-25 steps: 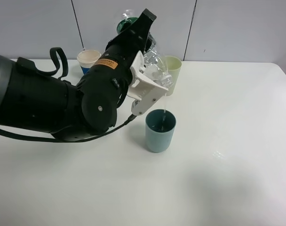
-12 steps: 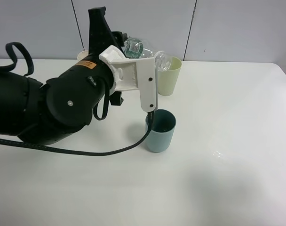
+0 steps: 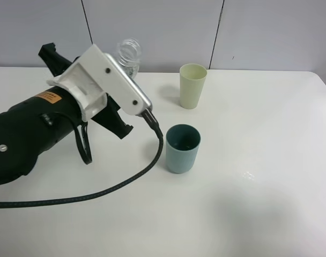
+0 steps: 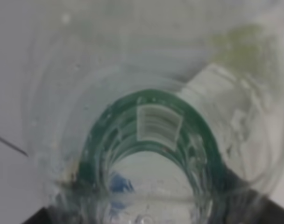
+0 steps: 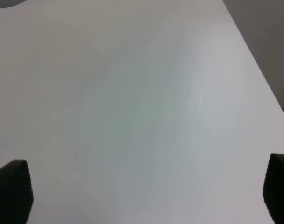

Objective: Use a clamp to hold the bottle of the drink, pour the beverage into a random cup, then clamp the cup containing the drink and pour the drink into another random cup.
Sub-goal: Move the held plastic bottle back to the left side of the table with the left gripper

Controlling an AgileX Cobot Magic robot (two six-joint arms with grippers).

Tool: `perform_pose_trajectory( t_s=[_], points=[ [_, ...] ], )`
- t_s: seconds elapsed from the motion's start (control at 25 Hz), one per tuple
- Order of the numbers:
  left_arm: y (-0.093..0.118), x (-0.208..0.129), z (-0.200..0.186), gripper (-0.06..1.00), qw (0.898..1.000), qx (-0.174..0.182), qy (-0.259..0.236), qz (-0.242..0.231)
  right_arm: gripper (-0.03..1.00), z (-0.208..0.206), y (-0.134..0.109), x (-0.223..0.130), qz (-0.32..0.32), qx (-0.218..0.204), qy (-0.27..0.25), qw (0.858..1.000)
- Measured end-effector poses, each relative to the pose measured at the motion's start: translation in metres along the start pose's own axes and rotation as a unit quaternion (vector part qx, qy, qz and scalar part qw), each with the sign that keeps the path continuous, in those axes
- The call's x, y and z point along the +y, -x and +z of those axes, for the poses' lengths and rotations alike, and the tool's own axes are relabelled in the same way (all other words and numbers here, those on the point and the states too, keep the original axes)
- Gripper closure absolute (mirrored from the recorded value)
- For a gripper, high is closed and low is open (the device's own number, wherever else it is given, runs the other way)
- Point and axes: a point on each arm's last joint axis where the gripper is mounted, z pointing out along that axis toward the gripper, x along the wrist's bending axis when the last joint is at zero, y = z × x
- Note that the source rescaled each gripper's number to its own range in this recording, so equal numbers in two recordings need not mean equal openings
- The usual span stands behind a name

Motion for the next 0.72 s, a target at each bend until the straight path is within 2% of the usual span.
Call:
perform_pose_trajectory(
  t_s=[0.12, 0.16, 0.32, 0.52, 0.6, 0.72],
  points=[
    [-0.011, -0.015, -0.004, 0.92, 0.993, -0.023, 0.001, -0.115, -0.03, 0.000, 0.000, 0.000, 0.000, 0.000, 0.000, 1.000],
    [-0.015, -0.019, -0.004, 0.92, 0.987, -0.028, -0.001, -0.155, -0.03, 0.000, 0.000, 0.000, 0.000, 0.000, 0.000, 1.000],
    [-0.030, -0.039, -0.005, 0.92, 0.965, -0.036, -0.004, -0.261, -0.03, 0.000, 0.000, 0.000, 0.000, 0.000, 0.000, 1.000],
    [-0.051, -0.074, -0.006, 0.92, 0.946, -0.010, -0.038, -0.320, -0.03, 0.000, 0.000, 0.000, 0.000, 0.000, 0.000, 1.000],
    [-0.057, -0.085, -0.007, 0.92, 0.943, 0.001, -0.057, -0.327, -0.03, 0.000, 0.000, 0.000, 0.000, 0.000, 0.000, 1.000],
    [-0.069, -0.099, -0.007, 0.92, 0.946, 0.019, -0.074, -0.316, -0.03, 0.000, 0.000, 0.000, 0.000, 0.000, 0.000, 1.000]
  ],
)
